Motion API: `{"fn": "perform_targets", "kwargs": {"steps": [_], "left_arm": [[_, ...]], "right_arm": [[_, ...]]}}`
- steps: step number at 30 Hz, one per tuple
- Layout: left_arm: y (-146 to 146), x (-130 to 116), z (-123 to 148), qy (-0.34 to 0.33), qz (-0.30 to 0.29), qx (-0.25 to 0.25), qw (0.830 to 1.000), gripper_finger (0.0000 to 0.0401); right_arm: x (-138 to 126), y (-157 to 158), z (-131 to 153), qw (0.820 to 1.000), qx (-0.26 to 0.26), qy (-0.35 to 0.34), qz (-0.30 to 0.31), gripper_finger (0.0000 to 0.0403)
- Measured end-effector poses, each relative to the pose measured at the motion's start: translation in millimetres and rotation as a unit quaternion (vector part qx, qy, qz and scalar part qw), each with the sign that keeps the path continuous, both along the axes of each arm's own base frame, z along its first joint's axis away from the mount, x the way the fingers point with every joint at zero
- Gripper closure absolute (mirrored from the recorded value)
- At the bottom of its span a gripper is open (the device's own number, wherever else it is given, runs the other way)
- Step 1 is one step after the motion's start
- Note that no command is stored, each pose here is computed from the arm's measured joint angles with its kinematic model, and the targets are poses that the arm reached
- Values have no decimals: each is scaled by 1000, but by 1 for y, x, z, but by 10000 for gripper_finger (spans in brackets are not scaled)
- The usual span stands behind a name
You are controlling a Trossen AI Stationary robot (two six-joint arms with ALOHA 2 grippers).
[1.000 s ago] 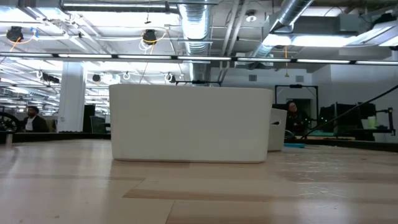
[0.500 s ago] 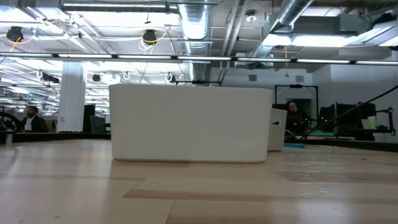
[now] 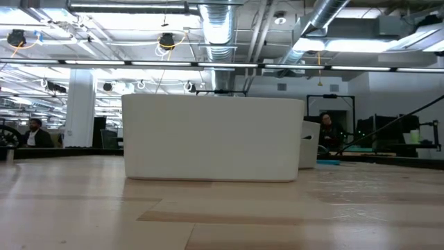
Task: Pick & Place Paint Supplies
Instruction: Put the green paint bottle into the yellow bin
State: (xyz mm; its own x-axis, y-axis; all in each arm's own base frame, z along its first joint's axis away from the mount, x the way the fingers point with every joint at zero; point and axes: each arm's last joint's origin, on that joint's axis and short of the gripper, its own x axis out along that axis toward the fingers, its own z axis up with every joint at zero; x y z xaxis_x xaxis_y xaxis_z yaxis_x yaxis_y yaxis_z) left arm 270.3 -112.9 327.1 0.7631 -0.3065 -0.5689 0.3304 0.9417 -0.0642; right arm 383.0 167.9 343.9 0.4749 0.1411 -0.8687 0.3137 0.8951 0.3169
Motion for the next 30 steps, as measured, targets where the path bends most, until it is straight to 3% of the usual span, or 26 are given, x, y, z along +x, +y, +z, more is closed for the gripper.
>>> {"fn": "perform_targets", "kwargs": {"steps": [7, 16, 24, 30], "left_arm": [[17, -6, -10, 75, 40, 27, 996, 291], [47, -8, -16, 142, 86, 49, 985, 291], [92, -1, 25, 136, 117, 99, 979, 291], [132, 19, 47, 182, 138, 138, 964, 291]], "right_arm": [[-11, 9, -3, 999, -22, 27, -10, 137], [-35, 25, -8, 993, -86, 74, -40, 137], [-50, 27, -8, 984, -137, 96, -68, 137], [-62, 18, 5, 979, -165, 89, -84, 137]]}}
